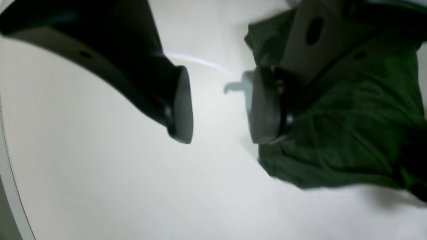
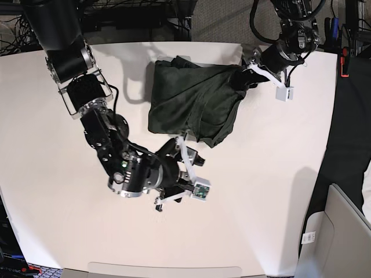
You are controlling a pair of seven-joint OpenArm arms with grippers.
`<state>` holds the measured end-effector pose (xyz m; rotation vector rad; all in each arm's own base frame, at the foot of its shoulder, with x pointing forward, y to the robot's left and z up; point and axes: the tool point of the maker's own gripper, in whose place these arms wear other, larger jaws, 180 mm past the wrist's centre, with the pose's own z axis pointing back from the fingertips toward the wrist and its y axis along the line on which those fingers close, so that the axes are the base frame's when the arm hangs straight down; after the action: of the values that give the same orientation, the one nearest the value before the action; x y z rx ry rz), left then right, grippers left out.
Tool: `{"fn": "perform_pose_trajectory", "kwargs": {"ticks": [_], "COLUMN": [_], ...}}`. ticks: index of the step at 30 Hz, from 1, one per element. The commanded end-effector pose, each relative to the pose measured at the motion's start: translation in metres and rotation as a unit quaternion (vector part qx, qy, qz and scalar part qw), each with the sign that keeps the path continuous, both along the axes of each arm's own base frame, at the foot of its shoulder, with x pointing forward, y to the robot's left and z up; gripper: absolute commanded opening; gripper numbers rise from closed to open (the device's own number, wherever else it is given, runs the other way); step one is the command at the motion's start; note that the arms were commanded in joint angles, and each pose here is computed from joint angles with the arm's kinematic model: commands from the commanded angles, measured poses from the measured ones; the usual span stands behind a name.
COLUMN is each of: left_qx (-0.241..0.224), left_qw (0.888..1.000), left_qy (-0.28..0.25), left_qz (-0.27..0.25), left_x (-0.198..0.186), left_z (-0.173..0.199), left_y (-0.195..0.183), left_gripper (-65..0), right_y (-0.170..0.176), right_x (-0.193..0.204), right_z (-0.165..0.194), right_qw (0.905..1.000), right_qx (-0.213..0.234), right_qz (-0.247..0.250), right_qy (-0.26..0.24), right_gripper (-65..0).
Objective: Fold the T-shirt properly
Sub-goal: 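Grasp the bundle with the right gripper and fold it toward the left gripper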
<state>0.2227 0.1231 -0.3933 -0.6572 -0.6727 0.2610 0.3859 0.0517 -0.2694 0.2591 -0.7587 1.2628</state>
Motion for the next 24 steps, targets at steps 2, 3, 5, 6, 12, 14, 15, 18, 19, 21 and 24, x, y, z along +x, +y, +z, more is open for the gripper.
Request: {"fn": "perform_pose_trajectory", "kwargs": {"ticks": [2, 3, 5, 6, 12, 14, 15, 18, 19, 21, 24], "left_qx": [0.004, 0.007, 0.018, 0.023, 0.056, 0.042, 0.028, 0.004, 0.001, 0.000, 0.000], "left_qw": [0.999, 0.999, 0.998, 0.998, 0.994, 0.995, 0.996, 0.997, 0.997, 0.997, 0.997], "left_qy": [-0.032, -0.038, -0.052, -0.057, -0.078, -0.077, -0.076, -0.077, -0.078, -0.077, -0.077], "left_qz": [0.000, 0.007, 0.023, 0.029, 0.051, 0.038, 0.032, 0.024, 0.024, 0.023, 0.023], "left_x": [0.008, 0.009, 0.012, 0.013, 0.008, 0.004, 0.003, 0.002, 0.003, 0.002, 0.002], "left_z": [0.018, 0.022, 0.031, 0.035, 0.056, 0.060, 0.062, 0.066, 0.067, 0.066, 0.066], "left_y": [0.003, 0.007, 0.019, 0.024, 0.049, 0.042, 0.037, 0.030, 0.029, 0.029, 0.029], "left_gripper": [-38.0, -38.0, -37.9, -37.9, -37.9, -37.9, -37.9, -37.9, -37.9, -37.9, -37.9], "right_y": [0.018, 0.025, 0.034, 0.036, 0.045, 0.036, 0.032, 0.023, 0.022, 0.017, 0.013], "right_x": [0.007, 0.005, -0.002, -0.004, -0.030, -0.035, -0.037, -0.040, -0.040, -0.043, -0.054], "right_z": [0.018, 0.018, 0.016, 0.014, -0.001, -0.008, -0.011, -0.013, -0.014, -0.023, -0.043], "right_qw": [0.9995, 0.9991, 0.9977, 0.9970, 0.9929, 0.9921, 0.9919, 0.9916, 0.9912, 0.9891, 0.9842], "right_qx": [0.001, -0.004, -0.019, -0.027, -0.045, -0.054, -0.054, -0.050, -0.053, -0.073, -0.099], "right_qz": [0.023, 0.034, 0.057, 0.065, 0.110, 0.113, 0.112, 0.111, 0.113, 0.119, 0.131], "right_qy": [-0.023, -0.025, -0.031, -0.032, -0.005, 0.016, 0.026, 0.042, 0.044, 0.047, 0.065], "right_gripper": [-36.2, -36.2, -36.2, -36.2, -36.2, -36.2, -36.2, -36.2, -36.2, -36.2, -36.2]}}
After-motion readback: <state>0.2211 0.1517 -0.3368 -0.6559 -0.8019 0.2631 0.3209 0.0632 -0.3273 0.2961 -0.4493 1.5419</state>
